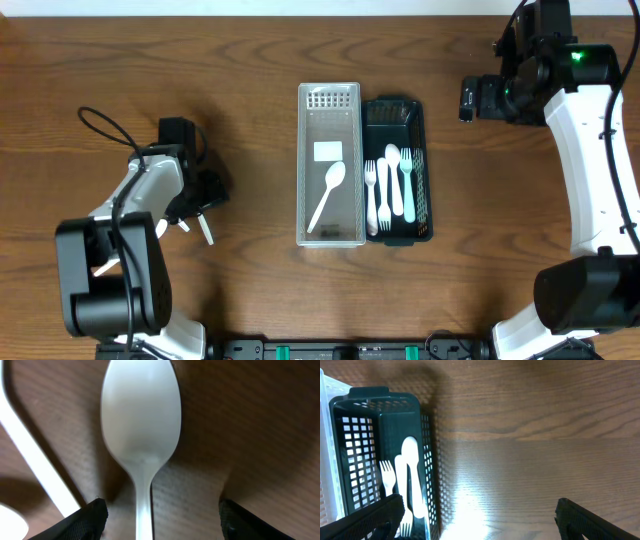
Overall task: Pack container
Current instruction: 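Grasp another white spoon and lower it into the white basket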
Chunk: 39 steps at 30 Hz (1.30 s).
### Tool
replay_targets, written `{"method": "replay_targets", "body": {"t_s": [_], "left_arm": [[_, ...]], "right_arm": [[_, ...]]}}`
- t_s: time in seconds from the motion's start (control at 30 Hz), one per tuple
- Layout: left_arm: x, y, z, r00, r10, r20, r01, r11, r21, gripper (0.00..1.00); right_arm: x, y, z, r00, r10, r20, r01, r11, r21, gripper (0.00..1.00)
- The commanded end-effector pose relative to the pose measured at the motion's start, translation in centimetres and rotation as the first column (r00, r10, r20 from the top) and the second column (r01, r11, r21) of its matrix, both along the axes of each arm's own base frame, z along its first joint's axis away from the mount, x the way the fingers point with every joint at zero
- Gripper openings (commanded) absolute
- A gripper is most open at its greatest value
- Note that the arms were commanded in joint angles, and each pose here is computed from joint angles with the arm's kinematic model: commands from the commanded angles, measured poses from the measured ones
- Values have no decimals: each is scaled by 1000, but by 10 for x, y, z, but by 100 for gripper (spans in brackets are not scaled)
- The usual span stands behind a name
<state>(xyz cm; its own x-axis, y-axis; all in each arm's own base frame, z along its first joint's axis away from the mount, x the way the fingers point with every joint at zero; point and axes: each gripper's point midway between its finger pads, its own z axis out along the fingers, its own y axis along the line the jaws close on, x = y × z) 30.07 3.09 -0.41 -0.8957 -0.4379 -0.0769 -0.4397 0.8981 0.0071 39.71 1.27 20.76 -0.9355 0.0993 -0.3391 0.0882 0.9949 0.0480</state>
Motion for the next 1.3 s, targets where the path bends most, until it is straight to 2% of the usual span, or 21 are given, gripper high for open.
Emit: {"method": "replay_targets", "body": {"t_s": [0.0,0.17,0.2,0.3,0.33,0.5,0.63,0.73,0.8,1.1,1.27], "left_arm": [[-3,1,-9,999,-23,-24,23,1000,1,75],[-2,1,-14,999,-30,-30,30,1000,0,73],[-3,1,-14,999,-30,-32,30,1000,-1,69],[-4,1,-14,999,-30,-39,30,1000,-1,46],[-5,1,-14,999,-30,-41,30,1000,-2,43],[-8,1,-14,998,-30,-52,30,1000,-3,40],[-8,1,-14,998,-30,-53,30,1000,-3,32],[-8,1,-14,998,-30,-54,30,1000,-3,21],[-8,1,-14,998,-30,-53,30,1000,-3,6],[-6,0,-6,998,-33,-48,33,999,-2,6],[10,-21,53,994,-104,30,104,995,7,6]], "right_arm": [[-2,-1,0,1000,6,-2,-6,1000,0,99],[-2,-1,0,1000,6,-2,-6,1000,0,99],[-2,-1,0,1000,6,-2,-6,1000,0,99],[-2,-1,0,1000,6,-2,-6,1000,0,99],[-2,-1,0,1000,6,-2,-6,1000,0,99],[-2,-1,0,1000,6,-3,-6,1000,0,99],[-2,-1,0,1000,6,-3,-6,1000,0,99],[-2,-1,0,1000,6,-3,-6,1000,0,99],[-2,-1,0,1000,6,-3,-6,1000,0,99],[-2,-1,0,1000,6,-3,-6,1000,0,99],[-2,-1,0,1000,6,-2,-6,1000,0,99]]}}
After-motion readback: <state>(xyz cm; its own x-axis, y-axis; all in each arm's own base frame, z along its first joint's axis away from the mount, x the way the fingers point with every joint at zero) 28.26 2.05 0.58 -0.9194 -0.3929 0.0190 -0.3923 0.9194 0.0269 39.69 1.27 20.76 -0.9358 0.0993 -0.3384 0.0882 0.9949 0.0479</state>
